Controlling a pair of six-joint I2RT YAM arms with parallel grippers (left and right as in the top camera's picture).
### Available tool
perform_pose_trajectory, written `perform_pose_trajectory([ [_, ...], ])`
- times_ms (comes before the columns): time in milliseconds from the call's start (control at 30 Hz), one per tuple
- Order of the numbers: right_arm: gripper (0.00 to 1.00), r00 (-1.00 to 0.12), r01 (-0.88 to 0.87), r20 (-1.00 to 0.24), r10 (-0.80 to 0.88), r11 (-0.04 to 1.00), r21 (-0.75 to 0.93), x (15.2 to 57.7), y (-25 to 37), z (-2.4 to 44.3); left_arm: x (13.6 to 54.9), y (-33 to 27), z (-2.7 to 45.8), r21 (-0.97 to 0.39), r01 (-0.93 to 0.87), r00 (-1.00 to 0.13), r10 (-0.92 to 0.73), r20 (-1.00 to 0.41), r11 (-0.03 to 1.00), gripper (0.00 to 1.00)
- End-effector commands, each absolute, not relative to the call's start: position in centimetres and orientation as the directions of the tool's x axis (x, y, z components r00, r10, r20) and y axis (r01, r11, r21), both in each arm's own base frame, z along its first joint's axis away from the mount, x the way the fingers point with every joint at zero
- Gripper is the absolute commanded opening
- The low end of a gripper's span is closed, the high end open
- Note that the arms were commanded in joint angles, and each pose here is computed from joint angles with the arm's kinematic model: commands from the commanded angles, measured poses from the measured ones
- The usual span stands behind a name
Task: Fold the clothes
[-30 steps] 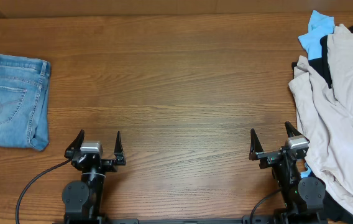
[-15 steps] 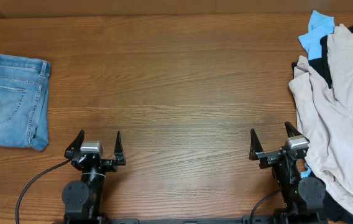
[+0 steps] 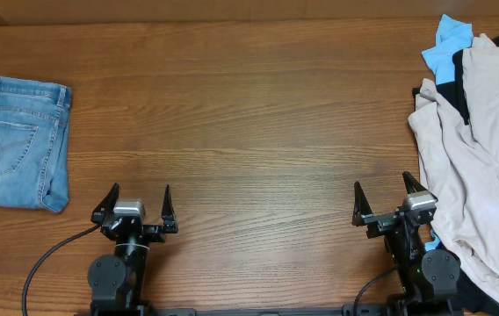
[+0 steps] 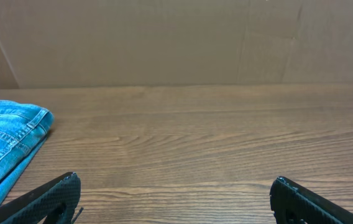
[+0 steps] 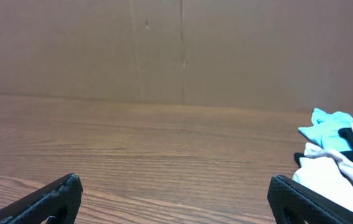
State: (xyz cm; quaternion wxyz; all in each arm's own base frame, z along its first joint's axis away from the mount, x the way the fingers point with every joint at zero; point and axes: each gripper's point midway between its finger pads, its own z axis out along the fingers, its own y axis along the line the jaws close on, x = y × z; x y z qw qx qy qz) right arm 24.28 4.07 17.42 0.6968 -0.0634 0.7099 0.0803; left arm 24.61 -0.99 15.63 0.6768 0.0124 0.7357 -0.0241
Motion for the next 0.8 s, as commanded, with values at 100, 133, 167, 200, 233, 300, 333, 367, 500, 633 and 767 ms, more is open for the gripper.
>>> perform_pose_trajectory([
  [100, 1.00, -0.006, -0.189, -1.000, 0.017, 0.982, 0.018, 24.3, 3.8, 17.5, 24.6, -0.7, 15.6, -0.005, 0.037, -0.075, -0.002, -0.997, 0.999, 1.00],
  [133, 1.00, -0.011, -0.189, -1.000, 0.016, 0.982, 0.018, 24.3, 3.8, 17.4, 24.6, -0.7, 15.6, -0.005, 0.037, -0.075, -0.003, -0.997, 0.999, 1.00],
  [167, 1.00, -0.020, -0.188, -1.000, 0.016, 0.982, 0.019, 24.3, 3.8, 17.1, 24.6, -0.6, 15.6, -0.005, 0.033, -0.076, -0.002, -0.997, 0.999, 1.00],
  [200, 1.00, -0.019, -0.189, -1.000, 0.016, 0.982, 0.019, 24.3, 3.8, 17.2, 24.6, -0.6, 15.6, -0.005, 0.033, -0.076, -0.003, -0.997, 0.999, 1.00],
  [233, 1.00, -0.019, -0.189, -1.000, 0.017, 0.982, 0.020, 24.3, 3.8, 17.2, 24.6, -0.6, 15.6, -0.005, 0.033, -0.076, -0.002, -0.997, 0.999, 1.00],
  [300, 1.00, -0.015, -0.184, -1.000, 0.020, 0.983, 0.023, 24.3, 3.7, 17.3, 24.6, -0.7, 15.6, -0.007, 0.035, -0.075, -0.004, -0.997, 0.999, 1.00],
  [333, 1.00, -0.015, -0.179, -1.000, 0.021, 0.984, 0.023, 24.4, 3.6, 17.3, 24.6, -0.7, 15.7, -0.043, 0.035, -0.074, -0.040, -0.996, 0.998, 1.00],
  [367, 1.00, -0.018, -0.160, -0.999, 0.043, 0.986, 0.046, 24.4, 3.3, 17.4, 24.6, -0.7, 15.9, -0.071, 0.033, -0.067, -0.068, -0.995, 0.997, 1.00],
  [500, 1.00, -0.013, -0.034, -0.992, 0.129, 0.991, 0.130, 24.2, 1.1, 18.8, 24.5, -0.6, 17.5, -0.122, 0.031, -0.029, -0.121, -0.992, 0.992, 1.00],
  [633, 1.00, 0.008, 0.010, -0.991, 0.130, 0.991, 0.130, 23.4, 0.3, 21.9, 23.7, -1.1, 20.3, -0.193, 0.058, -0.024, -0.192, -0.981, 0.979, 1.00],
  [767, 1.00, -0.016, 0.077, -0.992, 0.128, 0.989, 0.127, 22.8, -0.8, 25.4, 22.7, -0.9, 23.1, -0.210, 0.039, -0.058, -0.207, -0.977, 0.977, 1.00],
])
